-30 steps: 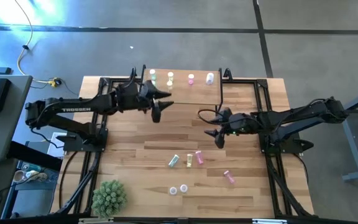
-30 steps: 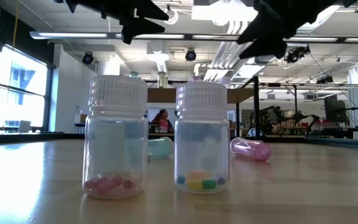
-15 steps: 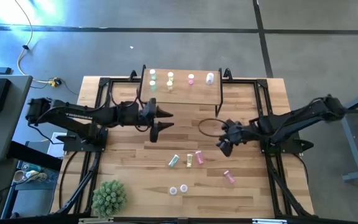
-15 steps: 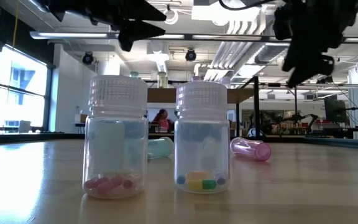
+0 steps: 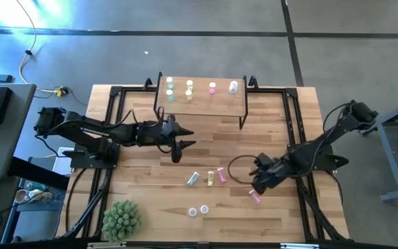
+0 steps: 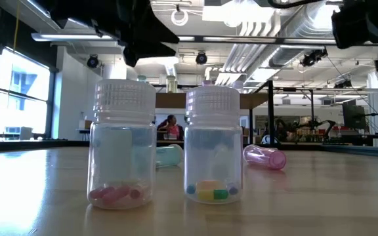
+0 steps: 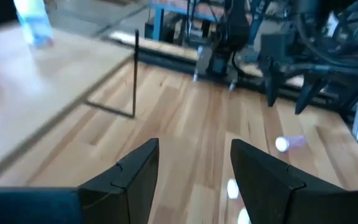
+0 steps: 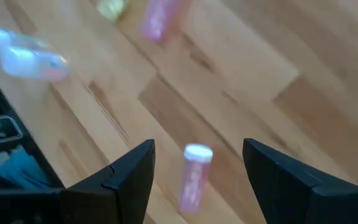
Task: Pick and place medicine bottles onto shelf by color
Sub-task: Put the bottom pink pill bottle on the shelf aligned with the other pink pill bottle
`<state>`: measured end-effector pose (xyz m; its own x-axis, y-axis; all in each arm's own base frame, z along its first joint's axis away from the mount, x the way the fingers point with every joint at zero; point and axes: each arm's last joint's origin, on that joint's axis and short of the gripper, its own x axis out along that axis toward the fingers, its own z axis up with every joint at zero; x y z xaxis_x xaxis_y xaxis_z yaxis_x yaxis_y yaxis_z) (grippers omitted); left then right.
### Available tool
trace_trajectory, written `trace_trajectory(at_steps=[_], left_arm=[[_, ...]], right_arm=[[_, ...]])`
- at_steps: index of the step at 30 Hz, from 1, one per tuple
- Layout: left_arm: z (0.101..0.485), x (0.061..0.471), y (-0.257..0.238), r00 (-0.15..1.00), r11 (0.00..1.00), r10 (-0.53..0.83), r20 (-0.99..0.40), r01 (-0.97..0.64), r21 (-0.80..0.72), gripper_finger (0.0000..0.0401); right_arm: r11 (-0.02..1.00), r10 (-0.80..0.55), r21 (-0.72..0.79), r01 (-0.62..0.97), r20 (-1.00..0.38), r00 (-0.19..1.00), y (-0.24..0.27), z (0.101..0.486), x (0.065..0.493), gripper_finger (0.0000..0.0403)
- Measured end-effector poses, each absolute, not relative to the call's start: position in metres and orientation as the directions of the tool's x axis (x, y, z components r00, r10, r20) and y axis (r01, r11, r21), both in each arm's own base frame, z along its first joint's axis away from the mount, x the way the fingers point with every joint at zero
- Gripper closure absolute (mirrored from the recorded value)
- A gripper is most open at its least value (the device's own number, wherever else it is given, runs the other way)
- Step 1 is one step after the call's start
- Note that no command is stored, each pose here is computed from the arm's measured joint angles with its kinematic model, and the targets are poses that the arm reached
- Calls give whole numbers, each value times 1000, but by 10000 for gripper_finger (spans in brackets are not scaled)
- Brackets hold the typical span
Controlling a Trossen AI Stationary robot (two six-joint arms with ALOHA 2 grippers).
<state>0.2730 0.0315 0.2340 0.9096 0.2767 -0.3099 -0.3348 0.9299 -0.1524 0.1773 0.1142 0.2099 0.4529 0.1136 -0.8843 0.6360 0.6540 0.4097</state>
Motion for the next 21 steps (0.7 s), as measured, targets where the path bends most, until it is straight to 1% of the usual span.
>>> trace_trajectory(at_steps=[5,13,21], left_arm=[[224,279,32,900,929,275,-338,-339,-146,213],[221,283,32,905,930,275,-326,-336,-150,213],[221,283,32,903,928,272,-332,-338,-157,213]], right_arm=[[640,113,377,669,-908,403,133,195,176,169],[632,165,419,652,-895,415,162,176,182,169],[642,143,336,689,-936,322,169,151,187,169]])
